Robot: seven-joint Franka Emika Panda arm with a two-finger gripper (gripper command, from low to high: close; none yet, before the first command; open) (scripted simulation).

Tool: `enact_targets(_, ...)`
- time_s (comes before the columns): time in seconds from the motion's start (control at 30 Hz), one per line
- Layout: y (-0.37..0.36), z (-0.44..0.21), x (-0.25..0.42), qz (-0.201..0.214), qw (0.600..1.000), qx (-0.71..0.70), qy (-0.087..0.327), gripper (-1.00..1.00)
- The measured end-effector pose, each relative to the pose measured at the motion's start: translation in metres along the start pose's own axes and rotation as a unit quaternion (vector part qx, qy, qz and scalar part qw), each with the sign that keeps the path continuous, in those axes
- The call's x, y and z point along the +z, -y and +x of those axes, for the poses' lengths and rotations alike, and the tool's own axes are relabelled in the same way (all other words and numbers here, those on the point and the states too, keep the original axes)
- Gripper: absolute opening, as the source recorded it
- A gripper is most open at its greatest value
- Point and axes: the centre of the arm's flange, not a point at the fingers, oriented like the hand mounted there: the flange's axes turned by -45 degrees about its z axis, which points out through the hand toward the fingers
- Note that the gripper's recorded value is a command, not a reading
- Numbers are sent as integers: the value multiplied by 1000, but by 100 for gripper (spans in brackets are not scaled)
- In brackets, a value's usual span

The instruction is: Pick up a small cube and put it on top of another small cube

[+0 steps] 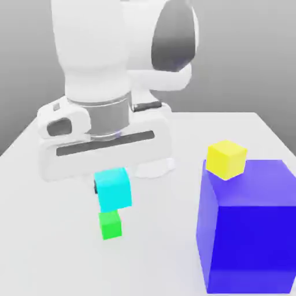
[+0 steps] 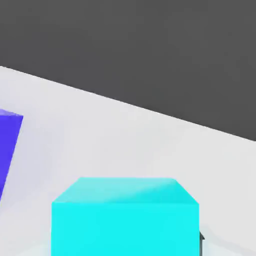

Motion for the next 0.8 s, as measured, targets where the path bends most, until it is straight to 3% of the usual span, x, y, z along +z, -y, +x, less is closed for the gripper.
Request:
enact_targets(0.2, -10, -69, 40, -23, 998, -60, -4, -100)
enact_targets(0.43, 29, -130, 98, -7, 986, -165, -28, -100)
enact_targets(0.8, 47, -126, 138, 6, 979, -201, -27, -100)
